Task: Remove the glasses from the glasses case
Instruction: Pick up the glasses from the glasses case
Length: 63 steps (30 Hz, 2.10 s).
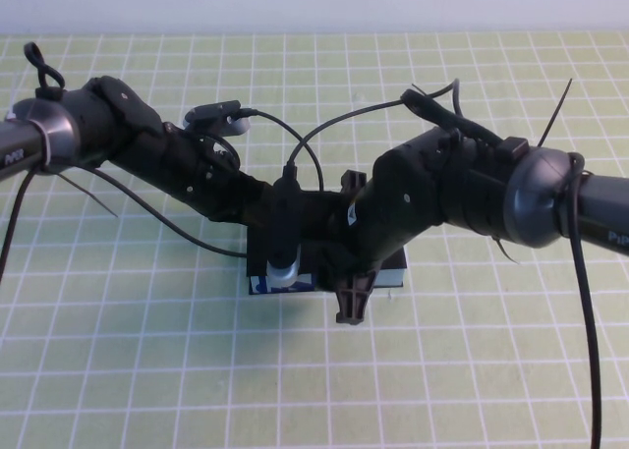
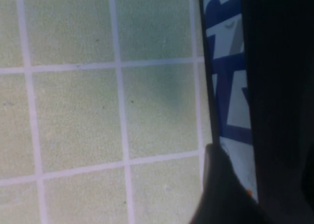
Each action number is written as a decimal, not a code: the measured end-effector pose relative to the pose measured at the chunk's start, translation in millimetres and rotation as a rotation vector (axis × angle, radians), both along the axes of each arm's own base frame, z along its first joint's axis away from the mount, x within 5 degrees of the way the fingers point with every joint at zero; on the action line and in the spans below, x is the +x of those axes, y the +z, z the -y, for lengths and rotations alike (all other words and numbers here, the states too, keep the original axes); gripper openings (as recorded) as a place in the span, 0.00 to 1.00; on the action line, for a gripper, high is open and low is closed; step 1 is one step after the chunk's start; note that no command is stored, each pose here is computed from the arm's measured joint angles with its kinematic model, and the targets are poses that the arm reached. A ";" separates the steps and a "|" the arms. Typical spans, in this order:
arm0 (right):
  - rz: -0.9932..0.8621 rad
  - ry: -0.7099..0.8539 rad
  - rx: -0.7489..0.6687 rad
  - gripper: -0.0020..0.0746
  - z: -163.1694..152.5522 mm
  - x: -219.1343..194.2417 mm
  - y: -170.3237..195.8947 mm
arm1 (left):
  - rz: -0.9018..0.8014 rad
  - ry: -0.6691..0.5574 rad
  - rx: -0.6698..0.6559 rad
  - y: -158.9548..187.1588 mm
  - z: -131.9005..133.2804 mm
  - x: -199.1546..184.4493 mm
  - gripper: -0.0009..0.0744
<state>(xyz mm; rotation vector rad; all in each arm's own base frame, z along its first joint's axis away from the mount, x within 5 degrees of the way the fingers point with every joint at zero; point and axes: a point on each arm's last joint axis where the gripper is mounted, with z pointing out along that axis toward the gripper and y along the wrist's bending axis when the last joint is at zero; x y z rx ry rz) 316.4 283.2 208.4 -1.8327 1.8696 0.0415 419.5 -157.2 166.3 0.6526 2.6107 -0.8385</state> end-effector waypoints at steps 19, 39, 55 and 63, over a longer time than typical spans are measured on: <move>0.044 0.008 -0.027 0.17 -2.9 7.5 -9.0 | -0.009 -0.002 -0.011 0.9 0.8 -0.5 0.01; 0.153 -0.152 0.037 0.01 9.5 7.2 34.9 | 0.126 0.017 -0.057 69.8 -21.3 -8.6 0.01; 0.187 -0.168 0.095 0.01 6.5 10.3 38.4 | 0.234 -0.191 -0.192 42.2 -27.0 -74.1 0.01; 0.171 -0.195 0.118 0.01 9.4 13.2 38.7 | 0.291 -0.177 -0.266 13.0 -20.9 -58.6 0.01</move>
